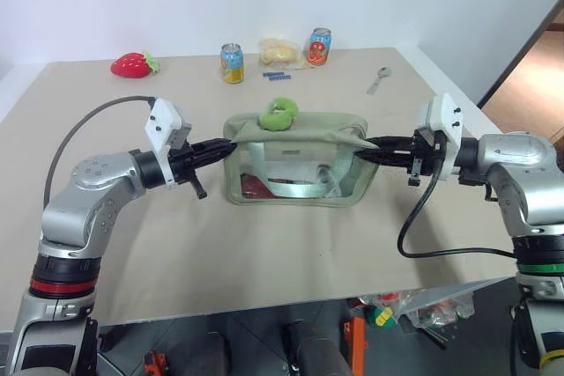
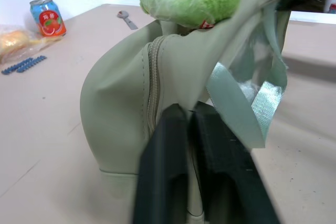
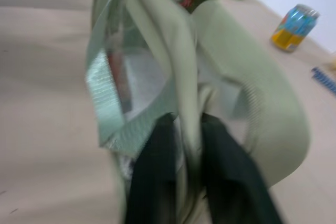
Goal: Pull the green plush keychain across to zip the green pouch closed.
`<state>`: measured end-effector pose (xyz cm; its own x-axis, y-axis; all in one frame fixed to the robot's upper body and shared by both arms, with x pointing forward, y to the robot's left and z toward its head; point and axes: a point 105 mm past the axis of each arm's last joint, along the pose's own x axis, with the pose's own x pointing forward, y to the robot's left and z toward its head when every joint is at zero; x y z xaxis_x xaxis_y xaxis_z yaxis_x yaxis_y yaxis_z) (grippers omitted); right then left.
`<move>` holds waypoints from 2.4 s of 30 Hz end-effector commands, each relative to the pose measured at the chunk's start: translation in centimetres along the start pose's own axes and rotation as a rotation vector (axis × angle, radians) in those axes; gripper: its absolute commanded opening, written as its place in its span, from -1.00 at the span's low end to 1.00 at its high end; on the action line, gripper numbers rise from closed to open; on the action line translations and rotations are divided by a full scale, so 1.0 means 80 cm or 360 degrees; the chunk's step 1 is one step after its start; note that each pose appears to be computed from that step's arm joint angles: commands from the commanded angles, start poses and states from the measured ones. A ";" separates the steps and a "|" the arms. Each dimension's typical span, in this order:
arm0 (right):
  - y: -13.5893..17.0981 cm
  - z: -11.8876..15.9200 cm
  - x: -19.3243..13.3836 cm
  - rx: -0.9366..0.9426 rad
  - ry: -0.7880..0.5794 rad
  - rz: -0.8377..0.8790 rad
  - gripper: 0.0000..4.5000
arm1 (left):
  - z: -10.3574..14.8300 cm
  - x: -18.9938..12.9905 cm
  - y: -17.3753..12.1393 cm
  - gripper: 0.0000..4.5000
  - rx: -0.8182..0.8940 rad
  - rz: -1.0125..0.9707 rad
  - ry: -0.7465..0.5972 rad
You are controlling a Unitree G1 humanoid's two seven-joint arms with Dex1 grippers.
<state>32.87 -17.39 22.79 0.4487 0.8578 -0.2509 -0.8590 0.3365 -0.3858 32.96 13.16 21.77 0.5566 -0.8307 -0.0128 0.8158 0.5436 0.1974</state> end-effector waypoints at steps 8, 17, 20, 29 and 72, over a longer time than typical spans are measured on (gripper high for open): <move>-0.007 0.107 -0.007 -0.0112 -0.0298 -0.0012 0.97 | 0.010 0.004 -0.005 -1.00 0.0049 -0.0059 -0.0019; -0.013 0.144 0.074 -0.0336 -0.0467 -0.0007 0.99 | 0.009 0.010 -0.011 -1.00 0.0014 -0.0086 -0.0023; -0.013 0.138 0.094 -0.0323 -0.0460 0.0025 0.99 | 0.008 0.012 -0.012 -1.00 0.0009 -0.0080 -0.0027; -0.006 0.117 0.121 -0.0226 -0.0418 0.0132 0.99 | 0.006 0.015 -0.010 -1.00 0.0030 -0.0050 -0.0013; -0.021 0.141 0.070 -0.0356 -0.0513 -0.0129 -0.97 | 0.017 0.024 0.007 -1.00 0.0020 0.0185 -0.0114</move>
<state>34.76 -8.28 30.76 0.3811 0.9243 0.0225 -0.7602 0.3271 -0.5613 34.14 11.59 21.87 0.6209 -0.7828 0.0411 0.7665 0.6172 0.1773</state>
